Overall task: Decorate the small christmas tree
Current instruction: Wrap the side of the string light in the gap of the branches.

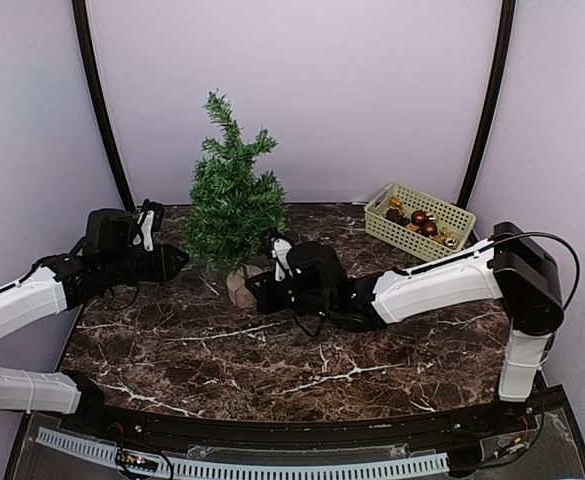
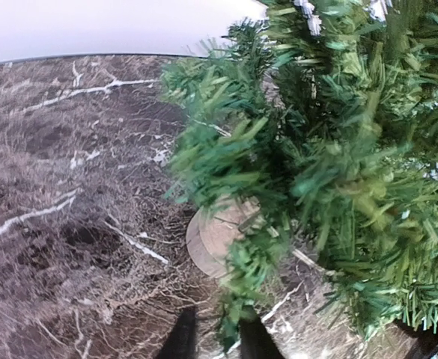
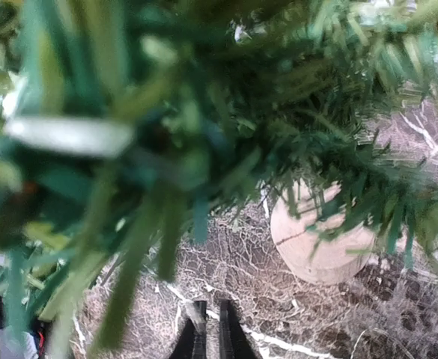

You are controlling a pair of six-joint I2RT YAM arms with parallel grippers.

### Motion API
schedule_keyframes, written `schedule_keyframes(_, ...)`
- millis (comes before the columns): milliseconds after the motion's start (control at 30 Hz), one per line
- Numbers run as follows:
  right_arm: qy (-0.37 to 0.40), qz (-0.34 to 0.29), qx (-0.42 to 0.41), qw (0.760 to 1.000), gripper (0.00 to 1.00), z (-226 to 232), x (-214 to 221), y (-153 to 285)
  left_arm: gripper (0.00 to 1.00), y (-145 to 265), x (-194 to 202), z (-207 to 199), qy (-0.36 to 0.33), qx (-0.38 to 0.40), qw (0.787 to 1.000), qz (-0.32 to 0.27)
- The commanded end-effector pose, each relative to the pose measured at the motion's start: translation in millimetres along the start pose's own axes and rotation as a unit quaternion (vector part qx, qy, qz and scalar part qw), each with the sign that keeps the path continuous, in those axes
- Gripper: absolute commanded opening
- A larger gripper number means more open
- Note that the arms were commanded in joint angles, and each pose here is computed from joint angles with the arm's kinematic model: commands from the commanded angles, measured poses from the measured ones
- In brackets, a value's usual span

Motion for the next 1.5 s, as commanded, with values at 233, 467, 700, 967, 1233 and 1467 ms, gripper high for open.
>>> schedule_keyframes(233,0.013,0.017,-0.035,0.999,0.56,6,6,52,0.60,44,6,0,0.003,0.003,1.000,-0.020)
schedule_keyframes(467,-0.001,0.025,0.060,0.998,0.81,-40,10,114,0.68,64,23,-6,0.031,0.028,0.999,-0.005)
schedule_keyframes(700,-0.076,0.062,0.177,0.979,0.81,-123,34,146,0.68,62,35,-31,0.086,0.094,0.992,-0.010)
schedule_keyframes(967,-0.079,0.095,0.291,0.949,0.77,-178,52,169,0.69,53,37,-78,0.078,0.120,0.990,-0.014)
schedule_keyframes(1233,-0.118,0.089,0.326,0.934,0.77,-205,59,165,0.69,43,28,-100,0.069,0.134,0.988,-0.028)
schedule_keyframes(1467,-0.113,0.071,0.316,0.939,0.74,-207,51,135,0.76,42,21,-122,0.062,0.167,0.984,-0.026)
Point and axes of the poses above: each gripper's point midway between its finger pads, its own y axis back along the fingers, its own z axis along the line the jaws close on, x = y × z, the point moved 2 cm from there along y, back along the fingers, and after that the axes turned 3 degrees about -y, right-handed, at the moved point
